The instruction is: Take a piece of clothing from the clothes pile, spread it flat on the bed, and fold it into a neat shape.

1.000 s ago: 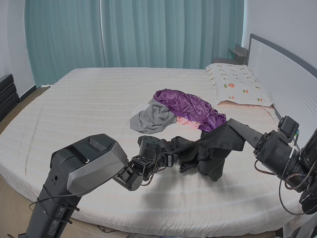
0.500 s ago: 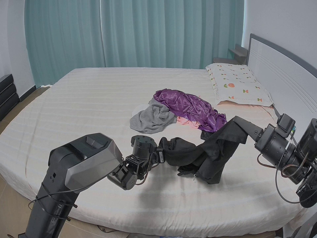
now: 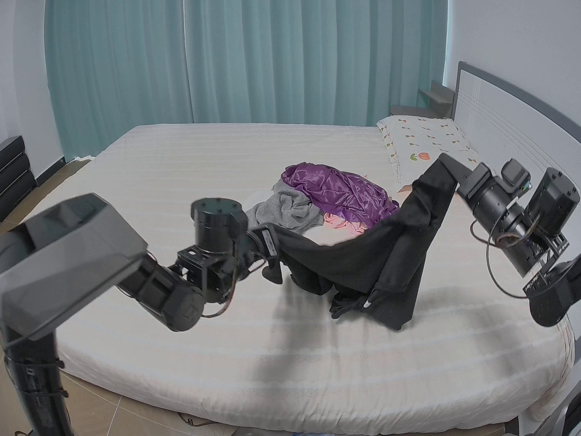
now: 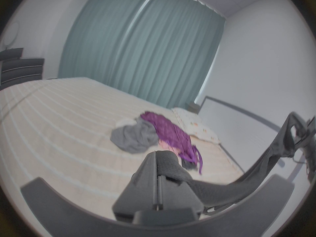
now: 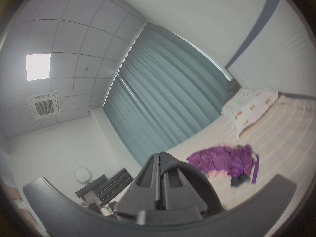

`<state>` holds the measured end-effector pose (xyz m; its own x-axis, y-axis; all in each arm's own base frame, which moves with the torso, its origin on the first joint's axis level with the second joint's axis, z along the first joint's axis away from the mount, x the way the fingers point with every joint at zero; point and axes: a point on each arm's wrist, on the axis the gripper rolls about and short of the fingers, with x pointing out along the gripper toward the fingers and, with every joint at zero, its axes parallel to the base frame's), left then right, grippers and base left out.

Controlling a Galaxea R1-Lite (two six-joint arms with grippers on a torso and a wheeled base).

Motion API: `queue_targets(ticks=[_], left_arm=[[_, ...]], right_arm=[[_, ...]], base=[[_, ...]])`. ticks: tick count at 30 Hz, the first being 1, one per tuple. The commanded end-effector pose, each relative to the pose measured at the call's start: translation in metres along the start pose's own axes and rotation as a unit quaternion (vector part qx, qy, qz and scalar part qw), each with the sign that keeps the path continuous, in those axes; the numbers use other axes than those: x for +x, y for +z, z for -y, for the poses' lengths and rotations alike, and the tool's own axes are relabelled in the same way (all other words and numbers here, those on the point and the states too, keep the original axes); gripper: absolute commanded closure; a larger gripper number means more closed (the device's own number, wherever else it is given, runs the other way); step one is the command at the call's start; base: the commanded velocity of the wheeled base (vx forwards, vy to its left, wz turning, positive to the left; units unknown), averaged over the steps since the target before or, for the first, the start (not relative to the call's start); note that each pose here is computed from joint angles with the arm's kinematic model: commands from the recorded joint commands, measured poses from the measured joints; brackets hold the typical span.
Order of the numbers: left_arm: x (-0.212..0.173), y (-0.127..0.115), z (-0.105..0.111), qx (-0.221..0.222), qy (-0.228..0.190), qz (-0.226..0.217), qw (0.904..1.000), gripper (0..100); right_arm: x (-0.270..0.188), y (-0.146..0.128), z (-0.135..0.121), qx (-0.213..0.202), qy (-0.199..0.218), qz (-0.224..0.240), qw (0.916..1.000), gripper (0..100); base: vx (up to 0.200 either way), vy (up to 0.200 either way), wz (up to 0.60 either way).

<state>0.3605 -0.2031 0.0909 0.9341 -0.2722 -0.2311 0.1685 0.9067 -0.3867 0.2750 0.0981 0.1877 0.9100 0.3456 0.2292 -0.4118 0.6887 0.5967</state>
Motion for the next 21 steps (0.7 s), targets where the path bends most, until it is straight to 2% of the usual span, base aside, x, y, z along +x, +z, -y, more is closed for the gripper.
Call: queue_targets(ticks=[1,5,6,8,10,13,17,19,21], left_arm=[[-0.048,0.073,-0.005,-0.034,0.022,0.101,0.9940,100],[-0.059,0.069,-0.016,-0.043,0.037,0.094,0.9940,100],[-0.064,0.056,-0.022,-0.047,0.039,0.070,0.9956,100],[-0.065,0.042,-0.025,-0.052,0.029,0.052,0.9968,100],[-0.056,0.029,-0.027,-0.058,0.020,0.040,0.9973,100],[-0.053,0.013,-0.026,-0.066,0.021,0.028,0.9972,100],[-0.072,-0.012,-0.025,-0.065,0.023,-0.019,0.9974,100],[-0.081,-0.022,-0.032,-0.060,0.035,-0.039,0.9968,100],[-0.090,-0.026,-0.038,-0.075,0.043,-0.045,0.9953,100]], right_arm=[[0.021,0.030,0.004,-0.039,-0.005,0.073,0.9965,100],[0.014,0.023,0.007,-0.036,-0.010,0.056,0.9977,100],[0.003,0.004,0.018,-0.030,-0.031,0.013,0.9990,100],[-0.004,-0.019,0.034,-0.018,-0.056,-0.037,0.9976,100],[-0.005,-0.032,0.045,-0.006,-0.066,-0.054,0.9964,100],[-0.010,-0.039,0.049,0.028,-0.057,-0.038,0.9972,100],[-0.031,-0.051,0.047,0.051,-0.072,-0.078,0.9930,100],[-0.042,-0.060,0.052,0.049,-0.089,-0.103,0.9894,100],[-0.048,-0.065,0.051,0.052,-0.094,-0.117,0.9872,100]], base=[[0.000,0.000,0.00],[0.000,0.000,0.00],[0.000,0.000,0.00],[0.000,0.000,0.00],[0.000,0.000,0.00],[0.000,0.000,0.00],[0.000,0.000,0.00],[0.000,0.000,0.00],[0.000,0.000,0.00]])
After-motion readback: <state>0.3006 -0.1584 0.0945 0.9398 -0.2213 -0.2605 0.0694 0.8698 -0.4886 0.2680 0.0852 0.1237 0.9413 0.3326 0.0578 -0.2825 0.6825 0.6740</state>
